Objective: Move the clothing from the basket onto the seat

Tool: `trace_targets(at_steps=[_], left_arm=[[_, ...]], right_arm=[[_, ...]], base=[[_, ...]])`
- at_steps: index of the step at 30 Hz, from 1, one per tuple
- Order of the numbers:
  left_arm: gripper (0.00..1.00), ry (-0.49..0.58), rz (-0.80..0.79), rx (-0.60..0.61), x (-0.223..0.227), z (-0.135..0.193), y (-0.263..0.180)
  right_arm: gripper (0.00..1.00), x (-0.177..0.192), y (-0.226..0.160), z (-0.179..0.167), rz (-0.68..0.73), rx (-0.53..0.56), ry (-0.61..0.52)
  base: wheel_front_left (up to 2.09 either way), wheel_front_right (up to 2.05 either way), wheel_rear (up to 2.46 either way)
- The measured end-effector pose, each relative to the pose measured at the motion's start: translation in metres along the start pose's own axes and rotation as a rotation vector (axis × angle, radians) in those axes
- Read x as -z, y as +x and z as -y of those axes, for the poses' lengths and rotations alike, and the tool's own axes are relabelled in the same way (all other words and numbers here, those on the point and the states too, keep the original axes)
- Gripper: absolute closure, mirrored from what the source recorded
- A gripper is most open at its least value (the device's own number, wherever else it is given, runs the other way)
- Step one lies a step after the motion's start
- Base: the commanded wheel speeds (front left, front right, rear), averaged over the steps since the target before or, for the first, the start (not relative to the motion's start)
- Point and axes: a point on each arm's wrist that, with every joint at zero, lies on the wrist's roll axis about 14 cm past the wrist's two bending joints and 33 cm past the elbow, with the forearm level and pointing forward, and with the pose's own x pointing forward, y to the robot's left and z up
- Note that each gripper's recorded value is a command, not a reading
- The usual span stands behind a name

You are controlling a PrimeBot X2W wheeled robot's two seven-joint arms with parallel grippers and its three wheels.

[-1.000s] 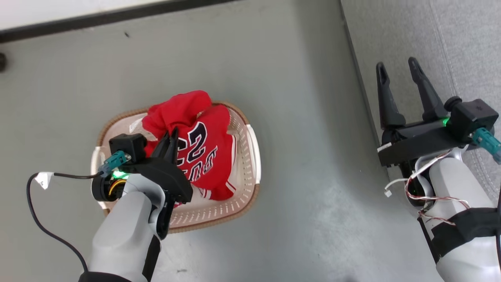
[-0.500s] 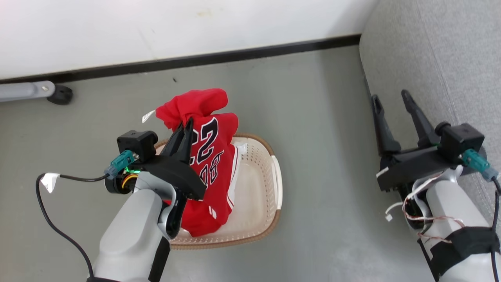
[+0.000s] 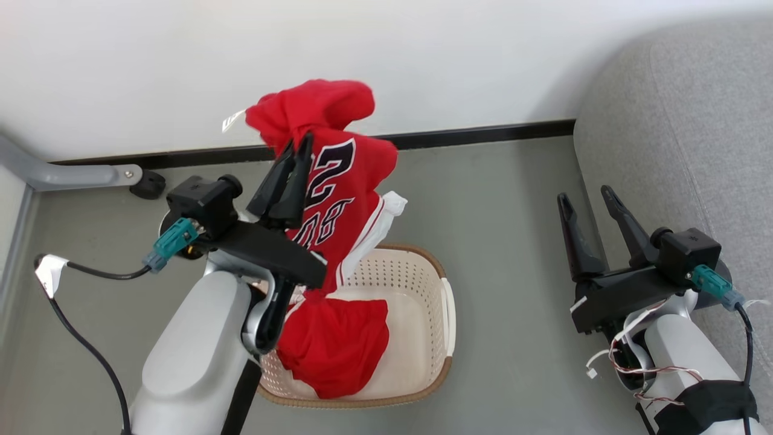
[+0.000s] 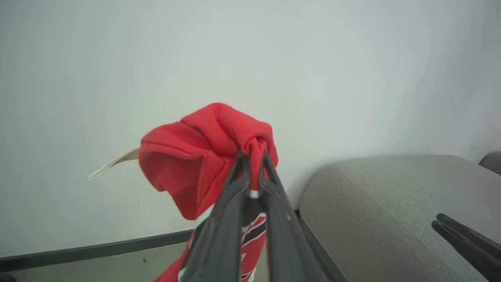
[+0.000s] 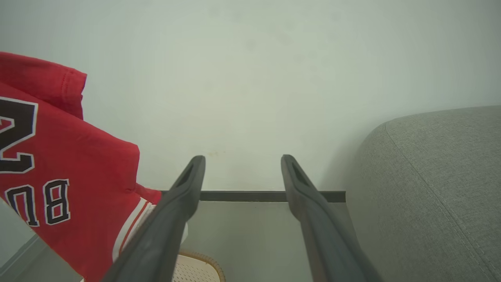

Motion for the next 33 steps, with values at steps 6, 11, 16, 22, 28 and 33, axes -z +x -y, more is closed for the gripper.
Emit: trace_targets(at_steps=[6, 11, 16, 22, 28, 33], left_arm=[[1.00, 0.040, 0.110, 0.068, -0.041, 0.018, -0.001], [1.00, 0.046, 0.170, 0.115, -0.061, 0.034, 0.000], [1.00, 0.052, 0.205, 0.139, -0.071, 0.041, -0.002], [1.00, 0.066, 0.218, 0.156, -0.072, 0.046, -0.005], [1.00, 0.063, 0.239, 0.178, -0.077, 0.054, -0.006], [1.00, 0.059, 0.235, 0.193, -0.074, 0.060, -0.007]], right_arm=[[0.00, -0.003, -0.001, -0.013, 0.006, -0.031, 0.003], [0.00, -0.001, -0.002, -0.015, 0.000, -0.033, 0.005], [0.00, 0.000, -0.002, -0.017, -0.003, -0.042, 0.005], [0.00, 0.001, 0.000, -0.032, -0.004, -0.090, -0.004], [0.00, -0.015, 0.014, -0.069, 0.032, -0.233, -0.072], [0.00, -0.019, 0.019, -0.098, 0.039, -0.366, -0.138]], base=[[0.00, 0.00, 0.00], [0.00, 0.00, 0.00], [0.00, 0.00, 0.00], [0.00, 0.00, 0.00], [0.00, 0.00, 0.00], [0.00, 0.00, 0.00]])
